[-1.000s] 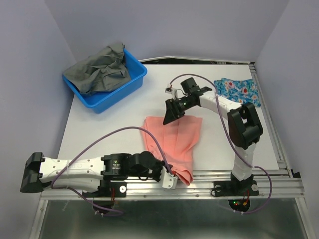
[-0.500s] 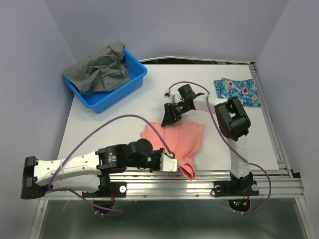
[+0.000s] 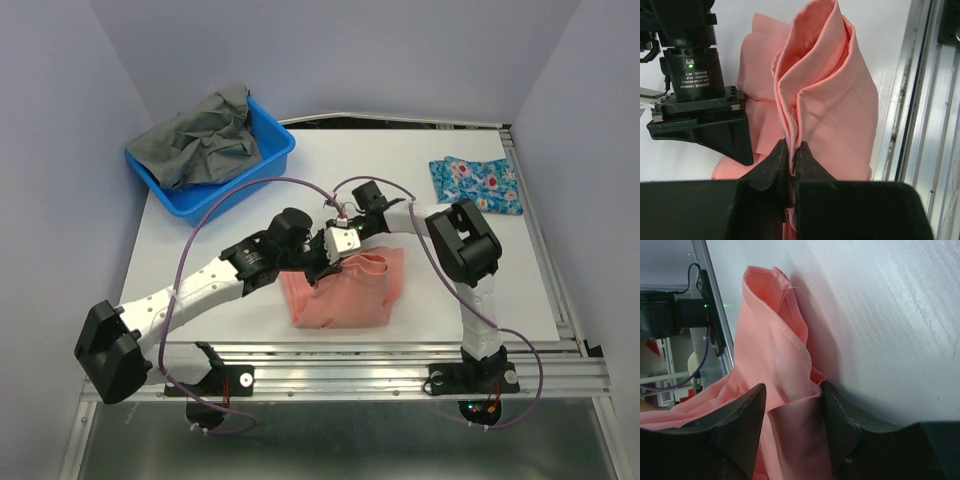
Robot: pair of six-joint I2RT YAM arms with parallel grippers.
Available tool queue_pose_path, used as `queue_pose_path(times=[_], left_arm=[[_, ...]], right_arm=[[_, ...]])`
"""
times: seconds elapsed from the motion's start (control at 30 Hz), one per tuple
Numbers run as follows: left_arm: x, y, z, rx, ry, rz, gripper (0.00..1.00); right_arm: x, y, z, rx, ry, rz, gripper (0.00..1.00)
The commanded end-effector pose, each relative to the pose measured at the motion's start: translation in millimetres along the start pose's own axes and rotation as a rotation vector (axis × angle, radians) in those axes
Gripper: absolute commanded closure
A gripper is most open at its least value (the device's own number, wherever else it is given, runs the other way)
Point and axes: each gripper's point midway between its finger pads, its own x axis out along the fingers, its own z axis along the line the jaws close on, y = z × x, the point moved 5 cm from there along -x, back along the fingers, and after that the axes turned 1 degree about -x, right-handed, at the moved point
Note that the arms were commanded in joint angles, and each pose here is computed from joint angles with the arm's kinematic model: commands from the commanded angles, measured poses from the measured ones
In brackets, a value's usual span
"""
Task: Fold and stack the skirts
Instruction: Fold the skirt
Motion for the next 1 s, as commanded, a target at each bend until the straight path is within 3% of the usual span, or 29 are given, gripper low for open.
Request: queue_pose_path(times=[0.0, 0.23, 0.4, 0.7, 0.83, 0.97], left_arm=[[6.0, -23.0, 30.2, 0.023, -0.048, -0.089, 1.00], [34.2, 6.7, 74.1, 0.013, -0.156, -0.022, 1.00], [47.7, 14.8, 85.4, 0.046, -0.190, -0.019, 1.00], [73.7, 64.6, 95.4, 0.048, -0.238, 0.109, 1.00], [82.2, 78.4, 95.9, 0.027, -0.242, 0.164, 1.00], [86.9, 82.1, 94.9, 0.023, -0.214, 0.189, 1.00]], right_arm=[[5.6, 14.3, -5.7, 0.021, 0.042, 0.031, 0.45], [8.1, 16.0, 1.1, 0.028, 0.008, 0.043, 0.47], [10.3, 18.9, 0.8, 0.044, -0.019, 0.057, 0.49], [15.8, 17.1, -7.7, 0.077, -0.006, 0.071, 0.53], [15.6, 3.8, -27.8, 0.098, 0.132, 0.039, 0.34], [9.9, -15.1, -42.2, 0.129, 0.220, -0.013, 0.28]])
